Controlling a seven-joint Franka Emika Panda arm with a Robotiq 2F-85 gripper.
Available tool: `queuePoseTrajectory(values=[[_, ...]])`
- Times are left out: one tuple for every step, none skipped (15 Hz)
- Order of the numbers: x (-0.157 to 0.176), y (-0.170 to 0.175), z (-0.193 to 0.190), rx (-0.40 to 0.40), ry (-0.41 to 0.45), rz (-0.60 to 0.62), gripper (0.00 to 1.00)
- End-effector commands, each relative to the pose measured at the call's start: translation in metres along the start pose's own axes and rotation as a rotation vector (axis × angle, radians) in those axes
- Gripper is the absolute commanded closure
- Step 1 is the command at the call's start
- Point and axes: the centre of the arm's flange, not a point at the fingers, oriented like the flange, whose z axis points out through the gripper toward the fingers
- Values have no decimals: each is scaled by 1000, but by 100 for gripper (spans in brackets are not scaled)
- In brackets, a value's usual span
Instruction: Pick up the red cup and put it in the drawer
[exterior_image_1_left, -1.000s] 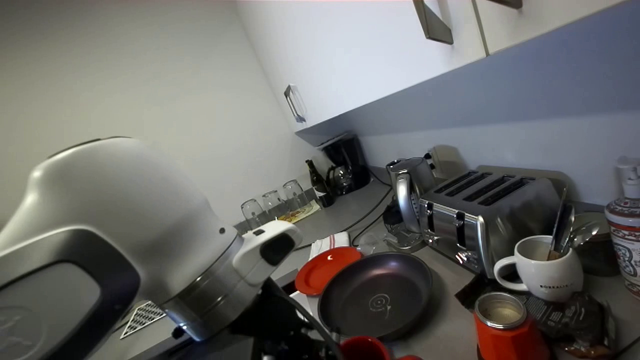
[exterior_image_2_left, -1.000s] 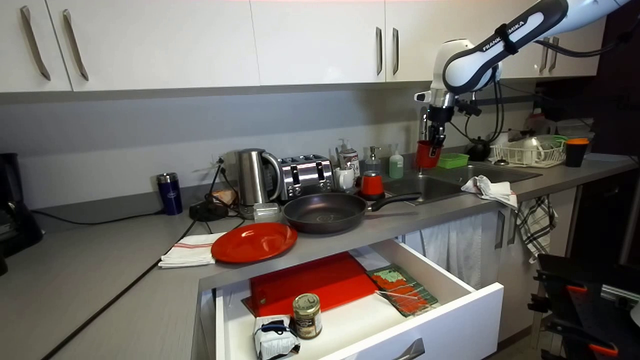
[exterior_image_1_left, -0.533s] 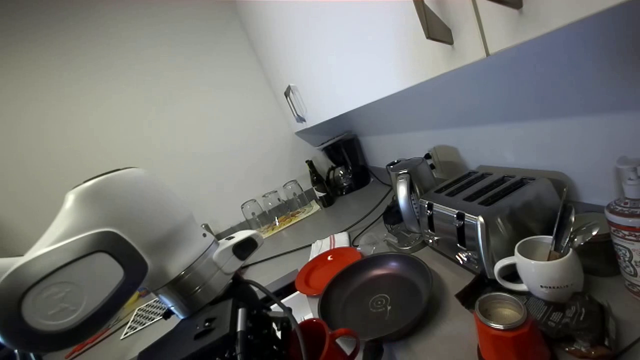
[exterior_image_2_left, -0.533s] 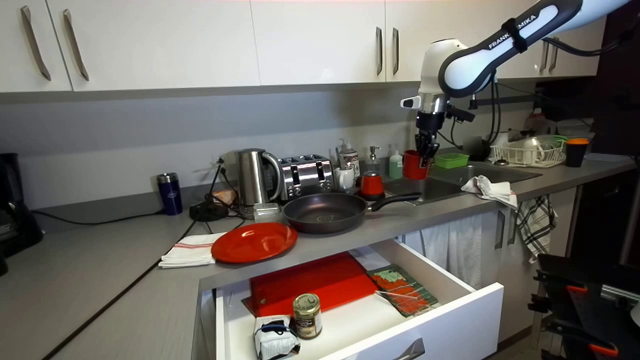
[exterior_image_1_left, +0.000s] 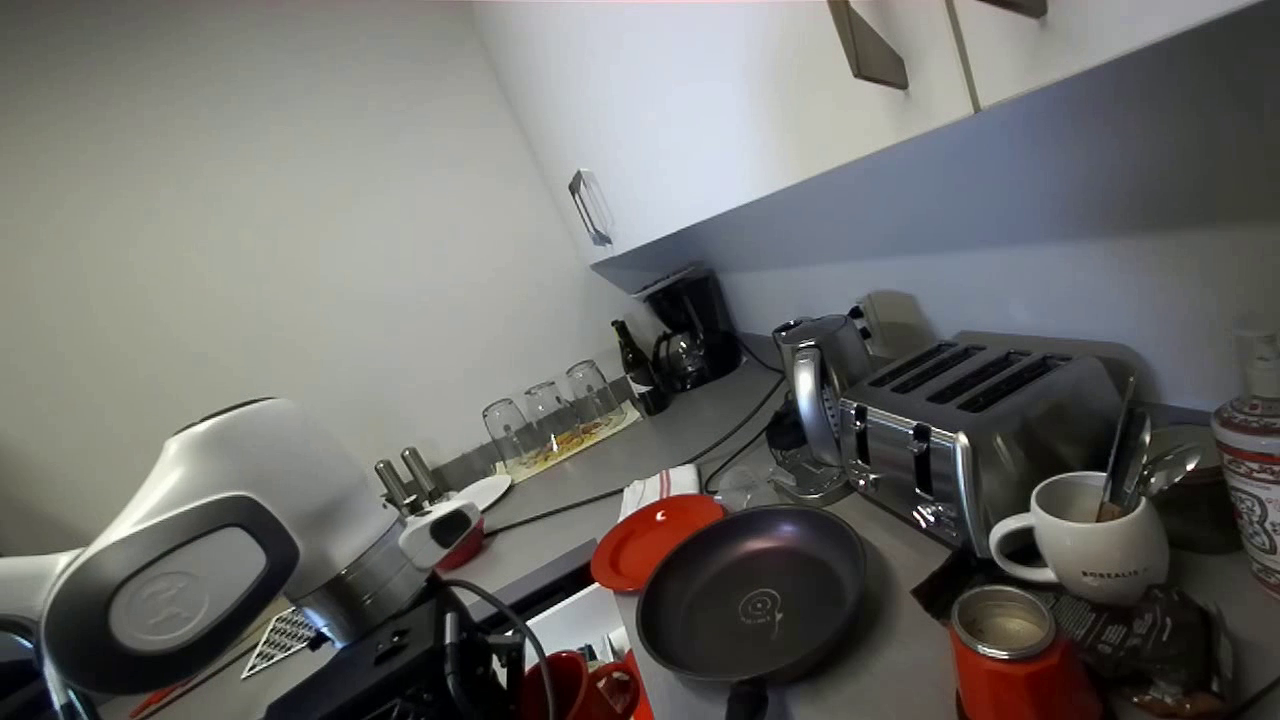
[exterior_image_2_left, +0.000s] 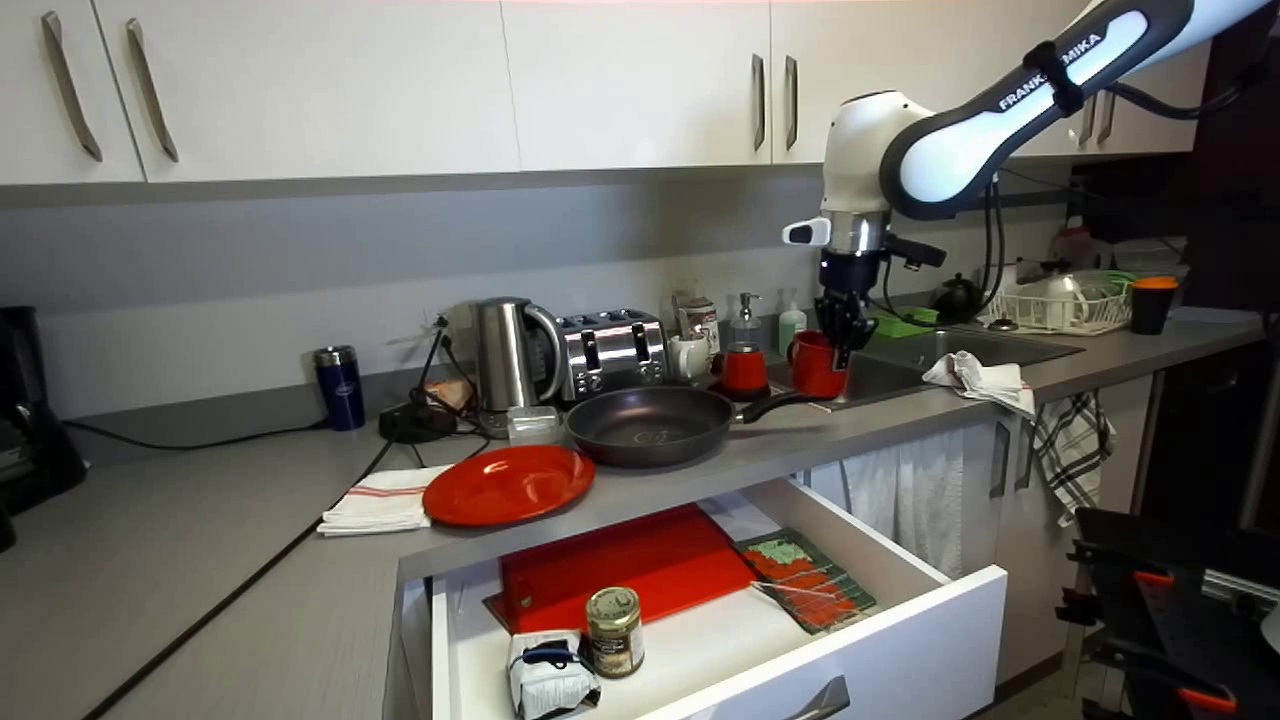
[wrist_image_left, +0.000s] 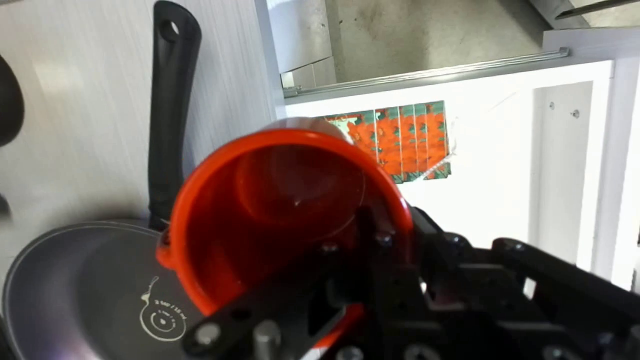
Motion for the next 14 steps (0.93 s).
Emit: queuePoseTrajectory(values=[[3,-5,1,0,0,-6,93],[5,-7,2,1,-1,-9,93],[5,-8,3,1,-2,-10,93],[4,-7,2,1,-2,-9,93],[4,-7,2,0,-2,-9,93],[4,-7,2,0,-1,-9,93],[4,-7,2,-1,-1,-9,93],[4,-7,2,-1,-1,-9,93],[4,-7,1,-1,-1,-9,93],[4,-7,1,-1,-1,-9,93],[4,-7,1,-1,-1,-9,93],[4,-7,1,-1,-1,-9,93],[4,-7,1,-1,-1,-9,95],[9,-7,5,8,9,-8,95]])
